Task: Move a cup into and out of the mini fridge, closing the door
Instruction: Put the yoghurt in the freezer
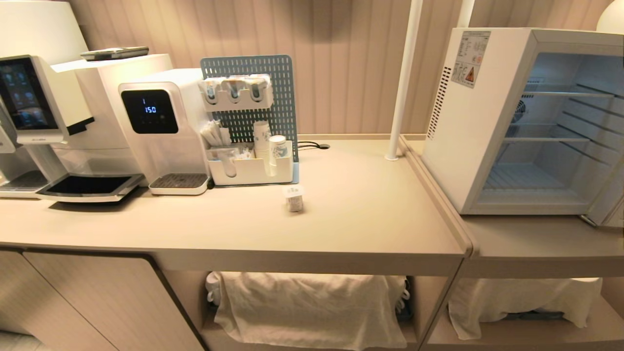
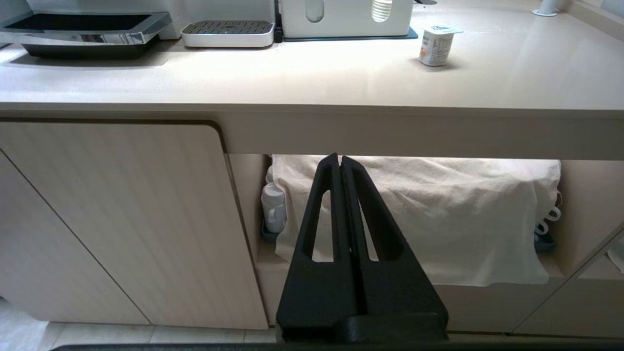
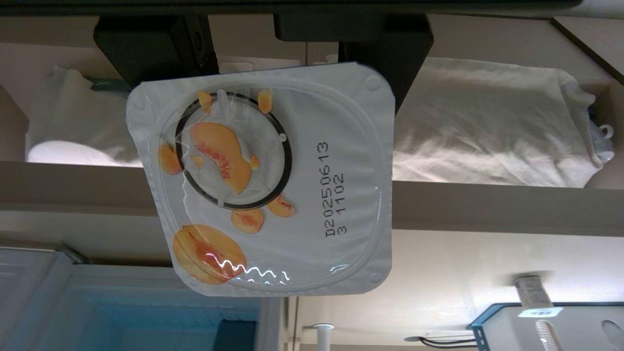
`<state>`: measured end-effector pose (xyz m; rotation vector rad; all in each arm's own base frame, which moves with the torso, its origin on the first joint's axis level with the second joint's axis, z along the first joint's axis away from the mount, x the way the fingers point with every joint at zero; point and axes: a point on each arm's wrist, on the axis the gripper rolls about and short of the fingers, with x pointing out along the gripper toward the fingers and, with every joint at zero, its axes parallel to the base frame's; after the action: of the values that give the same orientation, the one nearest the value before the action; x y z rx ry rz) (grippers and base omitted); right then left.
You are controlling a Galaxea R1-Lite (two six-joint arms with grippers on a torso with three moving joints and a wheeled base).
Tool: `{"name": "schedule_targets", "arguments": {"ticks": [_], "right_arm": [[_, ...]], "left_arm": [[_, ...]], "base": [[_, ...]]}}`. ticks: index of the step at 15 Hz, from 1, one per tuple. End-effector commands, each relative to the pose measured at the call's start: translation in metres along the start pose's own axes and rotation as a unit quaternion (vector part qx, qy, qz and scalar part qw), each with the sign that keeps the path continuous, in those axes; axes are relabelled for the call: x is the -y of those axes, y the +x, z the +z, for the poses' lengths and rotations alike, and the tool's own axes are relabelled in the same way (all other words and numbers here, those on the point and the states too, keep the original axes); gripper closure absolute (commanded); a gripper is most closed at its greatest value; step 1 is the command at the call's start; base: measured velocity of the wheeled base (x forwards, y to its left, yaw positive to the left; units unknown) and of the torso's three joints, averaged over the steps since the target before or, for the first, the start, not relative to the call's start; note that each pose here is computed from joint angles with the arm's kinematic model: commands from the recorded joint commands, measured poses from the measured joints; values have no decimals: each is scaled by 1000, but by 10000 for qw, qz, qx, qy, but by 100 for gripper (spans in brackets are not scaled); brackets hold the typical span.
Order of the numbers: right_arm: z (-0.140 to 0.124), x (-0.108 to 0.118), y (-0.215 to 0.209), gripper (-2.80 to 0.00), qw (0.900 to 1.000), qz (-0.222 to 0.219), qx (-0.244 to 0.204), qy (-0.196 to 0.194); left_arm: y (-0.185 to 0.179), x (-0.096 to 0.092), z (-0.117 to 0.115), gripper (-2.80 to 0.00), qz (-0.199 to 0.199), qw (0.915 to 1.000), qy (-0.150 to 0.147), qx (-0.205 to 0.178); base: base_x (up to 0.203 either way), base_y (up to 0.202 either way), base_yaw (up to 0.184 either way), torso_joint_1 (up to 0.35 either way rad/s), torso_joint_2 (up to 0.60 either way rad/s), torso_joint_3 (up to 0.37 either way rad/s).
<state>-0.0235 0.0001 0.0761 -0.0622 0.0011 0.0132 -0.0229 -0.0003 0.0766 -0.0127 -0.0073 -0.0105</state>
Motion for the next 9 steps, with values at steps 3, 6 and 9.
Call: {"name": "schedule_targets", "arguments": {"ticks": [3,6,9], "right_arm": [[0,0,0,0,10000,4,-15,-3],[0,0,0,0,10000,4,-15,-6],[0,0,0,0,10000,4,-15,-3]], "left_arm": [[0,0,0,0,6,10000,3,2],[0,0,0,0,6,10000,3,2],[0,0,0,0,6,10000,-4,2]], "base": [[0,-190,-2,5,1,1],[0,-194,-1,5,1,3],[0,-197,-1,4,4,3]]}}
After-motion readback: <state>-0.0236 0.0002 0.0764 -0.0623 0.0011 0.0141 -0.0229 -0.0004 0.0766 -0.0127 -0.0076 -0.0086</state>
